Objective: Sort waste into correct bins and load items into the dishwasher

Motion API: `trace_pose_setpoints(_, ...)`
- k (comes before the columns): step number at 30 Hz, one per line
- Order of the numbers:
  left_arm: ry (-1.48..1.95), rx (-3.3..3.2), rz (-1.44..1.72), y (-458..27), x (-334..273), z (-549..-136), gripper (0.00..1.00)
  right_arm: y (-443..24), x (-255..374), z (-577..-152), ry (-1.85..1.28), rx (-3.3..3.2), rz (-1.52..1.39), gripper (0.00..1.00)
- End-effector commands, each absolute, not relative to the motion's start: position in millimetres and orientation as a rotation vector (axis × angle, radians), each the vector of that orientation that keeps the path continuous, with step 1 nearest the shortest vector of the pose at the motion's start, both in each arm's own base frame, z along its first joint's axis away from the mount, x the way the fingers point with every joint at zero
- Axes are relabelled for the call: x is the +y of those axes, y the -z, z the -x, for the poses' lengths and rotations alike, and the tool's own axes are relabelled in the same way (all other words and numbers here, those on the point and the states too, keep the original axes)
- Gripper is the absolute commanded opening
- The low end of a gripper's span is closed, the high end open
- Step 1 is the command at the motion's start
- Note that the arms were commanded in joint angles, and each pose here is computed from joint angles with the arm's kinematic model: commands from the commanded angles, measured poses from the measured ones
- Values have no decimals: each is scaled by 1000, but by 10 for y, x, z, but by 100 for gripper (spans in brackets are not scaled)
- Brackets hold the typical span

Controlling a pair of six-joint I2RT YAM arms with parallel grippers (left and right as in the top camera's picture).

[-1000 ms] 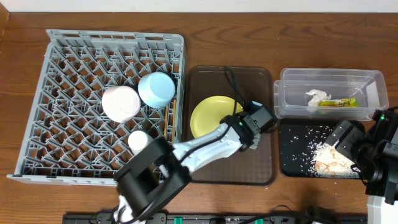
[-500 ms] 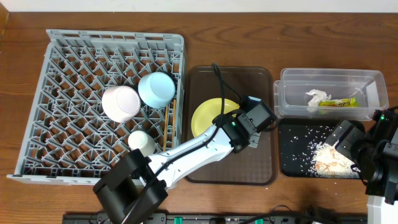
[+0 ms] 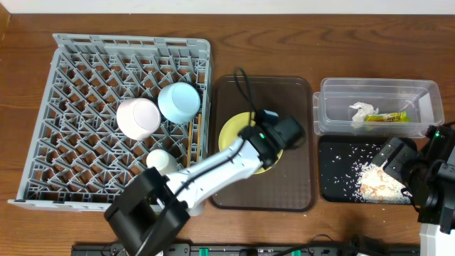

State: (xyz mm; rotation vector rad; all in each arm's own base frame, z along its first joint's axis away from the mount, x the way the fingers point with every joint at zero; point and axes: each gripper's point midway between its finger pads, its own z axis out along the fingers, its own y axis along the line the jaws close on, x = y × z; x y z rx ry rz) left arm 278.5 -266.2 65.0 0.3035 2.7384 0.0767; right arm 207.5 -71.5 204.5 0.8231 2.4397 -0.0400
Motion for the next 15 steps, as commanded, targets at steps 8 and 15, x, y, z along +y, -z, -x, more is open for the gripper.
trace_pose_setpoints(8,223,2908,-391,-211,-2854,-2477,8,-2097,-731,-2076,44,2420,-832,99)
trace_pose_setpoints(15,561,3002,-468,-155,-3241,-2202,8,-2097,-731,-2076,44,2420,-832,99)
